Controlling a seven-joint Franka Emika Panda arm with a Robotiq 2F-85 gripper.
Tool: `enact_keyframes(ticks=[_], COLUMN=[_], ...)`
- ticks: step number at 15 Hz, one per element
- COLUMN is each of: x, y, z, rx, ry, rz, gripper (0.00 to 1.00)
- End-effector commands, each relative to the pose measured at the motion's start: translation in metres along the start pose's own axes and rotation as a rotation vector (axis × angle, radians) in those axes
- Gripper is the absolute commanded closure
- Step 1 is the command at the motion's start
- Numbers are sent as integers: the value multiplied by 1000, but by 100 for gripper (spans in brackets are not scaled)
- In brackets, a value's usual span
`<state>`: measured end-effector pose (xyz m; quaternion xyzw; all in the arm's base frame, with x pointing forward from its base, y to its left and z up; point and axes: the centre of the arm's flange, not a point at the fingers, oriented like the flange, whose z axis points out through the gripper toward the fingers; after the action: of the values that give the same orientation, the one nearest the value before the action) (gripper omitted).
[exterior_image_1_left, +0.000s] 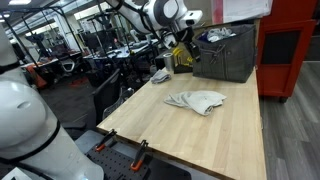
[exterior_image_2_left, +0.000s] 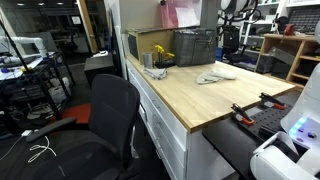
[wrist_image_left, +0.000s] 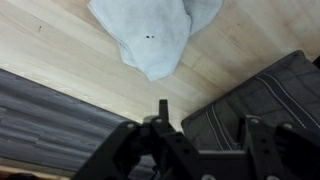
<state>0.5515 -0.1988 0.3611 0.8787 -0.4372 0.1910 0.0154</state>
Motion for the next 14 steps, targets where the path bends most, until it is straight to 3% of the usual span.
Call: enact_keyframes(ticks=[1,3,9,14], x=[-42,-66,-113,-126], y=[-3,-8,-22,-16], z=[-11,-11,19,78], rx=[30,83,198,276], ry=[-80,-182,-431,-439], rz=[-29,-36,48,171], gripper=[11,0,0,0])
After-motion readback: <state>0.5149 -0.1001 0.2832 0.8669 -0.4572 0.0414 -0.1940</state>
